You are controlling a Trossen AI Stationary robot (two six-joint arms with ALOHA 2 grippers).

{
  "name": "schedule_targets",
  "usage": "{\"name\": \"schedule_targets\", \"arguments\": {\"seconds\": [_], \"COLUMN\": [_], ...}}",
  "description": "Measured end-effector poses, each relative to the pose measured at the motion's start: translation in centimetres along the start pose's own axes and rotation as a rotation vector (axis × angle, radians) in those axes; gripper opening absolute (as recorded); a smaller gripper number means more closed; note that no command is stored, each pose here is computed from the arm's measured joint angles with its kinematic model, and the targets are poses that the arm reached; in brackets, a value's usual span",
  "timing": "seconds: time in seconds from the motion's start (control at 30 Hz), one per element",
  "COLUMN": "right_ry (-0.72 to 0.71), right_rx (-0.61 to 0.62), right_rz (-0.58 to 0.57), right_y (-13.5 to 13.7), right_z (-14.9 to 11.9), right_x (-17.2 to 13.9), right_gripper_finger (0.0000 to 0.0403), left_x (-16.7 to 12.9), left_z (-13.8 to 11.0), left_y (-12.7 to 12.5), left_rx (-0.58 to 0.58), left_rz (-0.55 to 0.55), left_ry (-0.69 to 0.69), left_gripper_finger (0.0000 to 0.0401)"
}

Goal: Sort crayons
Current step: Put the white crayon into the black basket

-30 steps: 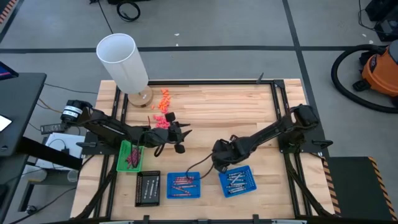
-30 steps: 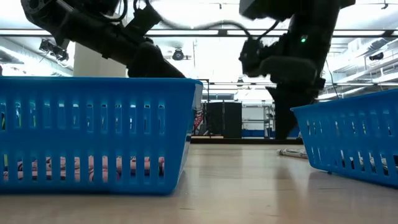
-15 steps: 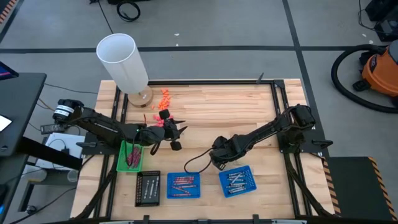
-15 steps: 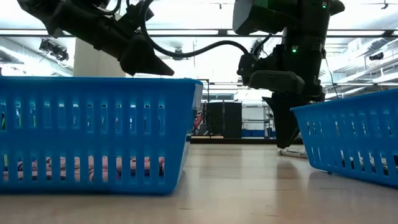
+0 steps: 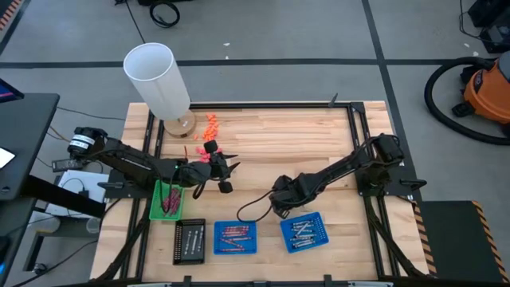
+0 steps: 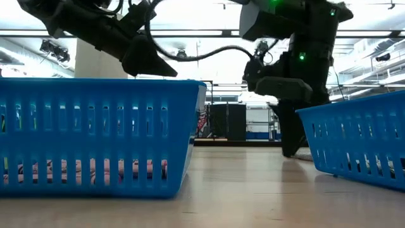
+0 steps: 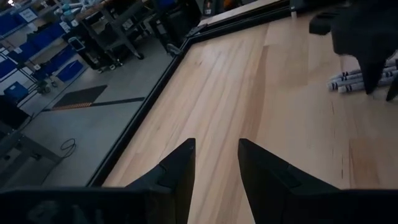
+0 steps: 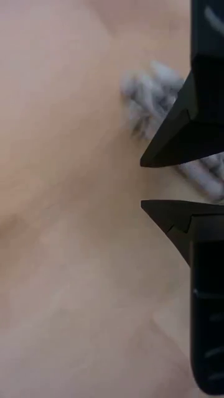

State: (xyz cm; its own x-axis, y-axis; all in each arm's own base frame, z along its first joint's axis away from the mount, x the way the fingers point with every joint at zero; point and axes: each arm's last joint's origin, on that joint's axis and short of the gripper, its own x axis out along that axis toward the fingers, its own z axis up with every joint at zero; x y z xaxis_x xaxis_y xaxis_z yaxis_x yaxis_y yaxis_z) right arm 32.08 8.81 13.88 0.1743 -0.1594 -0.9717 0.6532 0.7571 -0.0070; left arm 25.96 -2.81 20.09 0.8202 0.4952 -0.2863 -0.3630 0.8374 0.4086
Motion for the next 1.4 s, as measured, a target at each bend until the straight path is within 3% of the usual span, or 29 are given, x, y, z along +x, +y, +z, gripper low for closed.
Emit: {"name": "schedule_targets", "arguments": {"seconds": [0.43, 0.83, 1.13, 1.4], "right_ry": [-0.001, -0.018, 0.050, 0.037], "right_rx": [-0.052, -0.032, 0.035, 0.067], "right_rz": [0.074, -0.103, -0.200, -0.120], "right_y": [0.3, -2.5, -3.9, -3.7], "right_z": [0.1, -0.5, -2.2, -2.6], "right_x": [0.0, -3.8, -2.4, -1.2], "right_gripper_finger": [0.0105, 0.0105, 0.0105, 0.0105], "left_x": [0.0, 0.0, 0.0, 0.0], "left_z": [-0.1, -0.1, -0.1, -0.1], "left_y": [0.0, 0.0, 0.0, 0.0], "left_rx": [0.004, 0.004, 0.000, 0.000], "left_rz": [-0.002, -0.002, -0.003, -0.003], "left_ry": [0.005, 0.006, 0.012, 0.012], "left_gripper_finger": [0.0132, 0.0132, 0.0132, 0.0132]}}
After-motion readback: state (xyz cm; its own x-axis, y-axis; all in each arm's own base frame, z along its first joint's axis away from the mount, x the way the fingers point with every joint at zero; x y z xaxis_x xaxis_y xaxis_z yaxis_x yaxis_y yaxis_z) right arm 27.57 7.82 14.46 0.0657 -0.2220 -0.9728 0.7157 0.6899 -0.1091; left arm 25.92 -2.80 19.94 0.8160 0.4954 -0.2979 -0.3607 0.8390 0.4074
